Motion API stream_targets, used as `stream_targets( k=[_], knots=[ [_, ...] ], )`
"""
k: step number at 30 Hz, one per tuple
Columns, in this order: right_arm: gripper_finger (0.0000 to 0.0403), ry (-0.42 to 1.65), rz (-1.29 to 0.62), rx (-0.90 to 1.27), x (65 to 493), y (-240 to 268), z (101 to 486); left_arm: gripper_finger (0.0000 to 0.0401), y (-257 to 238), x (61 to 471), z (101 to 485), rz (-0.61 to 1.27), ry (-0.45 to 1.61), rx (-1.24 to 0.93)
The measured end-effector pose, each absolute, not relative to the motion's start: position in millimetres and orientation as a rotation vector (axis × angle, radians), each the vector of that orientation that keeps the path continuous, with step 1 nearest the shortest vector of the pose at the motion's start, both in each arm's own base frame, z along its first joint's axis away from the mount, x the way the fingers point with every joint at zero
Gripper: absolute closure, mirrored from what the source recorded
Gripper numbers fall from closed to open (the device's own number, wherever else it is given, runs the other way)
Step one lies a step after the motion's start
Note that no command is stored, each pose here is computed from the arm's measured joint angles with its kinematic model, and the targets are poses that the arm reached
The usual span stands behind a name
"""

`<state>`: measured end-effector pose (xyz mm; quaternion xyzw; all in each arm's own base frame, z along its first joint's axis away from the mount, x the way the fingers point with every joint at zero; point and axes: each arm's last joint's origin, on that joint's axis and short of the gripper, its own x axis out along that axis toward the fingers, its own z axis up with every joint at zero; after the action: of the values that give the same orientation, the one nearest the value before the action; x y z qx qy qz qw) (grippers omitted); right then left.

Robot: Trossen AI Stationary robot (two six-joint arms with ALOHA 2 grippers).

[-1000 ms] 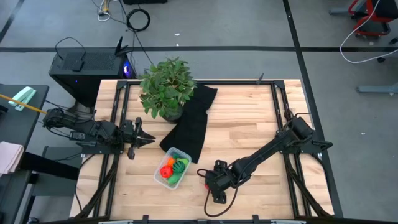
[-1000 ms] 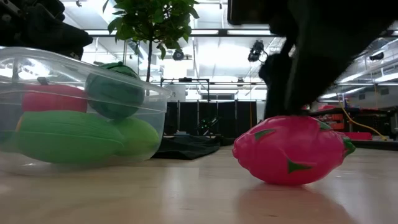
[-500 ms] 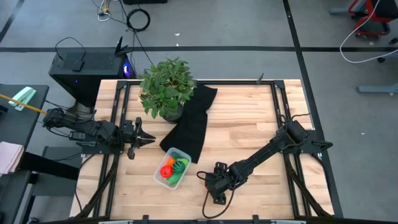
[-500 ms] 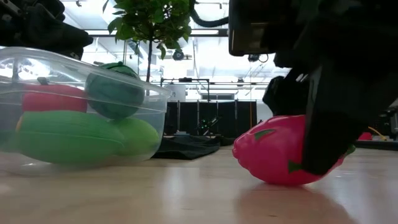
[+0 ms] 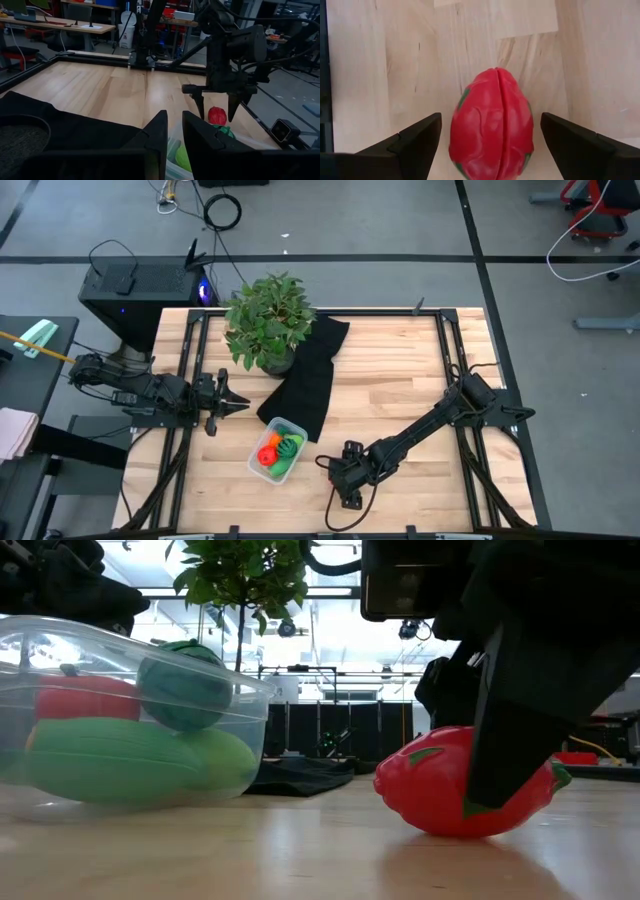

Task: Pick and placing Produce into tupperware
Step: Put the red dragon fruit into the transparent bin

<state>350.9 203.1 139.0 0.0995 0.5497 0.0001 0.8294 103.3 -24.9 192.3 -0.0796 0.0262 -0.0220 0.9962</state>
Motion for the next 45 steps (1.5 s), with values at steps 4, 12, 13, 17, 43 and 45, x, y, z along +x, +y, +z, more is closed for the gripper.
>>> stream_targets(
  k=[4, 12, 13, 17, 43, 45],
  knots=[
    [0.0059, 1.167, 0.001, 0.209, 351, 203, 139, 0.0333, -25, 103, 192, -0.044, 0.052, -0.159],
    [0.0102, 1.169, 0.003, 0.210, 351, 203, 139, 0.0341, -25, 103, 192, -0.044, 0.052, -0.159],
    [0.0111, 1.169, 0.003, 0.210, 351, 203, 139, 0.0341, -25, 103, 192, -0.044, 0.052, -0.159],
    [0.0152, 1.170, 0.003, 0.210, 351, 203, 139, 0.0338, -25, 103, 192, -0.044, 0.052, -0.160],
    [0.0190, 1.117, 0.070, 0.141, 368, 203, 165, 0.0346, -25, 103, 193, -0.044, 0.049, -0.160],
    [0.0190, 1.107, 0.088, 0.121, 370, 204, 172, 0.0343, -25, 103, 193, -0.044, 0.049, -0.160]
  ],
)
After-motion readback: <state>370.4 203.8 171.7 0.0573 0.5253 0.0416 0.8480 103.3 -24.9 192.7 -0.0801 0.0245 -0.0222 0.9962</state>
